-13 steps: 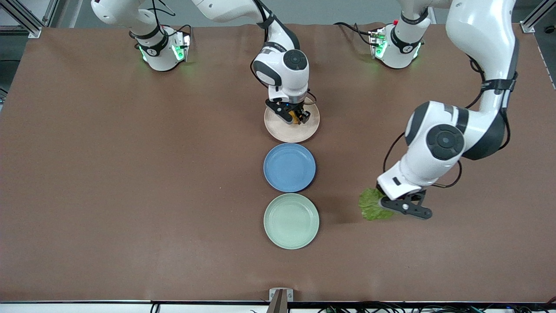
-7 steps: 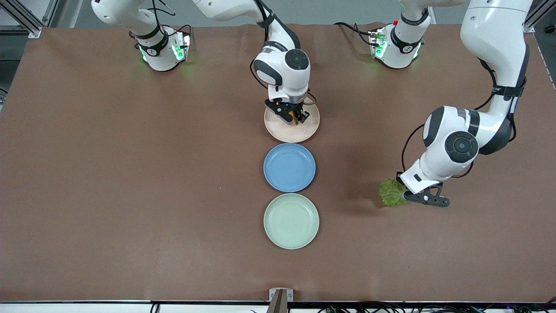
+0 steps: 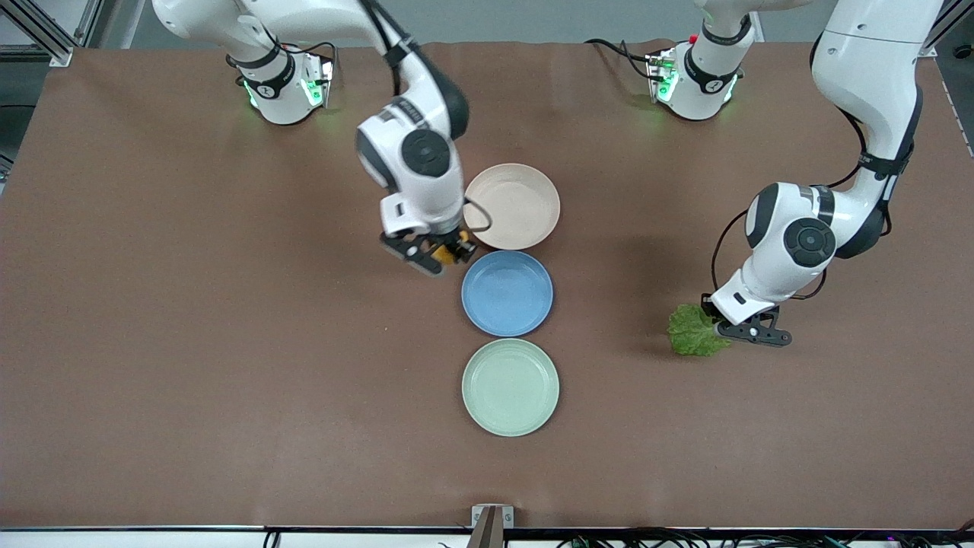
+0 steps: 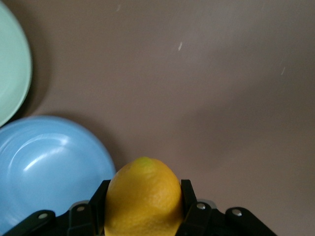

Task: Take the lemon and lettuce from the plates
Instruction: 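Release the lettuce on the table while the right gripper carries the lemon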

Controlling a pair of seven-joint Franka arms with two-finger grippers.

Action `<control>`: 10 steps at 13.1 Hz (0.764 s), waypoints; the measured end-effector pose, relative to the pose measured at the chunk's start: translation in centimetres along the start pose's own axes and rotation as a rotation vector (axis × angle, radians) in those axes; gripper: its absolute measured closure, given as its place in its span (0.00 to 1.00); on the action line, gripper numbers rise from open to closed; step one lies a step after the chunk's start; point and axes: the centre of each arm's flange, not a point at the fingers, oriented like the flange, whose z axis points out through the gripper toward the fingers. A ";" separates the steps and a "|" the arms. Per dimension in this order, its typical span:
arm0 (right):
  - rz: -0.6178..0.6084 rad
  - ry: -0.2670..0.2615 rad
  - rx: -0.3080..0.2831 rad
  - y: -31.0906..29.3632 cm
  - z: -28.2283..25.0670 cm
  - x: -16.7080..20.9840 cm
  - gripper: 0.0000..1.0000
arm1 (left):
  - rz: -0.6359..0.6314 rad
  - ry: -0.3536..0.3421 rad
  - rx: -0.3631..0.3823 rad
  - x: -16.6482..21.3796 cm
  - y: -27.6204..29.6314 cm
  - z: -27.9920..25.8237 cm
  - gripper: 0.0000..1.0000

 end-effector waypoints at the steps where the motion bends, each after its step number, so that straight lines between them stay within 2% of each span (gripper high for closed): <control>1: -0.044 -0.009 -0.011 2.3 0.5 3.4 0.39 | -0.001 0.031 0.006 0.6 -0.1 -1.6 0.51; 4: -0.190 -0.043 -0.034 9.4 2.1 11.8 0.39 | -0.011 0.128 0.040 2.4 -1.0 -9.2 0.16; 6: -0.309 -0.065 -0.033 14.4 2.9 16.8 0.39 | -0.022 0.144 0.072 2.6 -1.8 -14.9 0.00; 8: -0.398 -0.078 -0.024 19.3 3.5 21.0 0.39 | -0.035 0.088 0.108 2.6 -2.9 -21.2 0.00; 10: -0.470 -0.064 -0.007 23.1 4.0 24.0 0.39 | -0.054 0.022 0.130 3.0 -4.0 -27.6 0.00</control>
